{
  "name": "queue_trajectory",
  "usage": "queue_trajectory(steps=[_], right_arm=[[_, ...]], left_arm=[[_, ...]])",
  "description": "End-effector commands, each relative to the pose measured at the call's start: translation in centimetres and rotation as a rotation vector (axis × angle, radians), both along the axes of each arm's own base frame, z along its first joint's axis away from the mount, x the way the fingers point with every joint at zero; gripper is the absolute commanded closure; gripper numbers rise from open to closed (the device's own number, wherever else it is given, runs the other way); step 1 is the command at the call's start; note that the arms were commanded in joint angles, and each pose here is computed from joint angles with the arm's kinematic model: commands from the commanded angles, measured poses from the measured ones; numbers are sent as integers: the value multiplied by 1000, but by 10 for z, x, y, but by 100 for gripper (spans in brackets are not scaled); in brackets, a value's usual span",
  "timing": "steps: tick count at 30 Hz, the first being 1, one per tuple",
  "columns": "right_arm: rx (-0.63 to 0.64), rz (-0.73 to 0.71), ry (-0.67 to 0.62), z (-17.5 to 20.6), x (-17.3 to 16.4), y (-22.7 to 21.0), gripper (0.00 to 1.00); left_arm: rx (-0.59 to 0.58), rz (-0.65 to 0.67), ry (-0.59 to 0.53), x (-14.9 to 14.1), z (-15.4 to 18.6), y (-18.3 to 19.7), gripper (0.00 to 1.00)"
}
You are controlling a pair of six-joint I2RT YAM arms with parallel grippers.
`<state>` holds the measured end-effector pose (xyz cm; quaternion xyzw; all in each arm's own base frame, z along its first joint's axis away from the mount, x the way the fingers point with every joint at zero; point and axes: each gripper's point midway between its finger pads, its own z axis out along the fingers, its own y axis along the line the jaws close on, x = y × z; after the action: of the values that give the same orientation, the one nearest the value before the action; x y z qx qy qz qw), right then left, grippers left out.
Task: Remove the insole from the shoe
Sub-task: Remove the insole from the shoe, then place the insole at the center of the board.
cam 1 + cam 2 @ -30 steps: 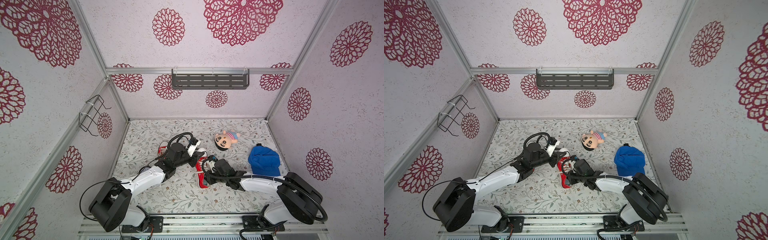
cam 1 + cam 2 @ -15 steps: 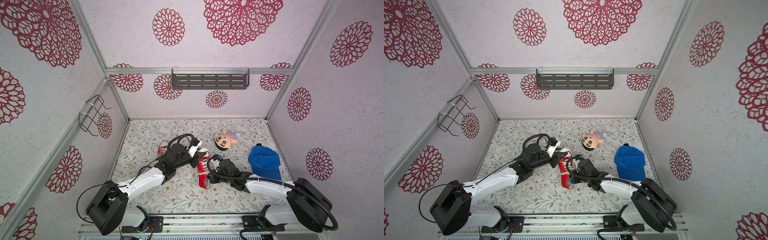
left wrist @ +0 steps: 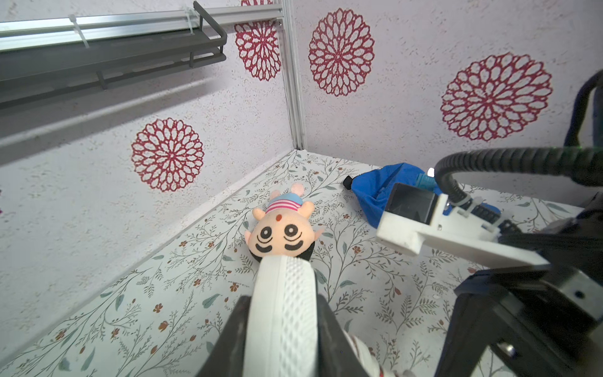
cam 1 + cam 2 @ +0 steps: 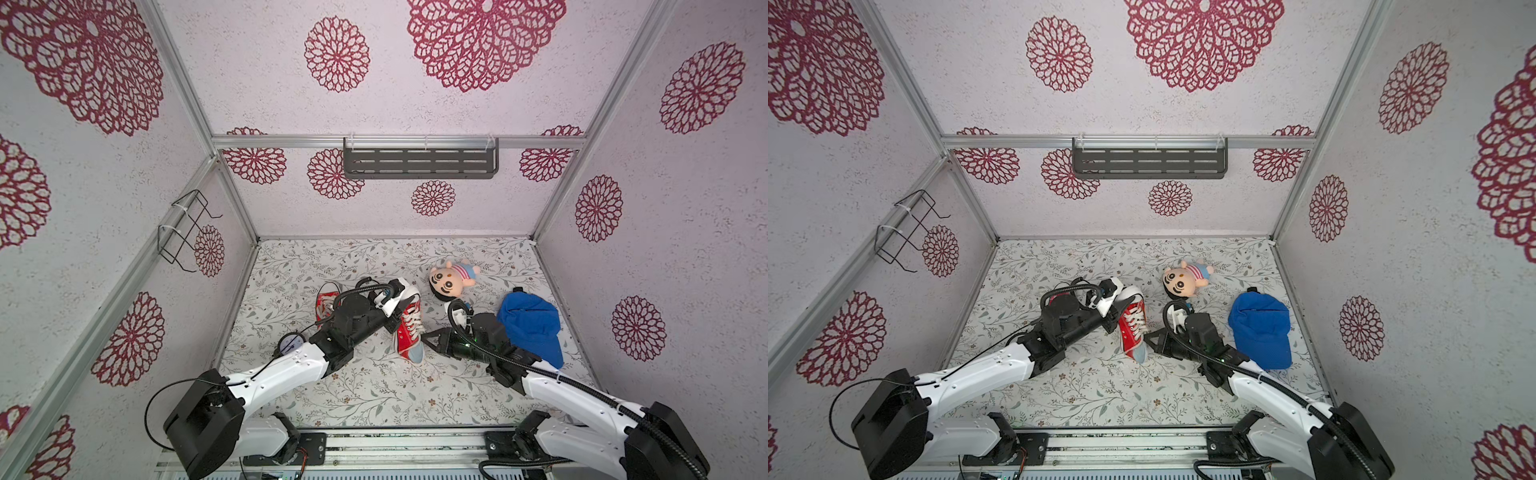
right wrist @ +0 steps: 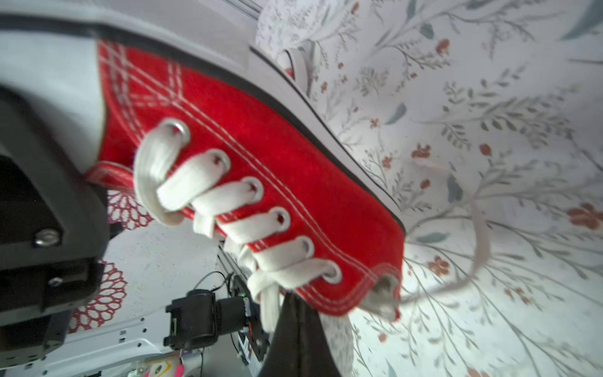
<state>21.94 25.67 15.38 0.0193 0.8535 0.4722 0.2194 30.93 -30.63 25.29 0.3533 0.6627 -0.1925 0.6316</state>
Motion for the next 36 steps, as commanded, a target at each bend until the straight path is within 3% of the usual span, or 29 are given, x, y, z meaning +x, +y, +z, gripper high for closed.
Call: queue_trajectory(steps=[1, 4, 6, 9, 13, 18, 24, 27, 32, 36], right_arm=[[-261, 13, 60, -33, -19, -35, 100], [-515, 30, 184, -87, -48, -78, 100], [-586, 48, 246, -108, -63, -91, 100], [-627, 52, 278, -119, -70, -100, 100], [-772, 40, 288, -122, -71, -123, 100], [-771, -16, 264, -117, -62, -127, 100], [-549, -169, 161, -89, -26, -124, 100], [-499, -202, 155, -88, -14, -131, 100], [-495, -120, 184, -105, -8, -129, 100], [-589, -142, 133, -89, 9, -143, 53]], left_arm=[[16, 99, -74, 17, 12, 17, 100], [-41, 105, -24, 25, 17, 24, 100], [-64, 108, 2, 29, 16, 26, 100], [-76, 146, 34, 37, 11, 33, 100], [-84, 210, 73, 52, 7, 50, 100], [-109, 281, 120, 82, 27, 86, 100], [-125, 300, 181, 104, 68, 122, 100], [-172, 218, 230, 103, 81, 123, 100], [-242, 58, 290, 96, 89, 110, 100], [-251, -45, 355, 87, 85, 96, 100]])
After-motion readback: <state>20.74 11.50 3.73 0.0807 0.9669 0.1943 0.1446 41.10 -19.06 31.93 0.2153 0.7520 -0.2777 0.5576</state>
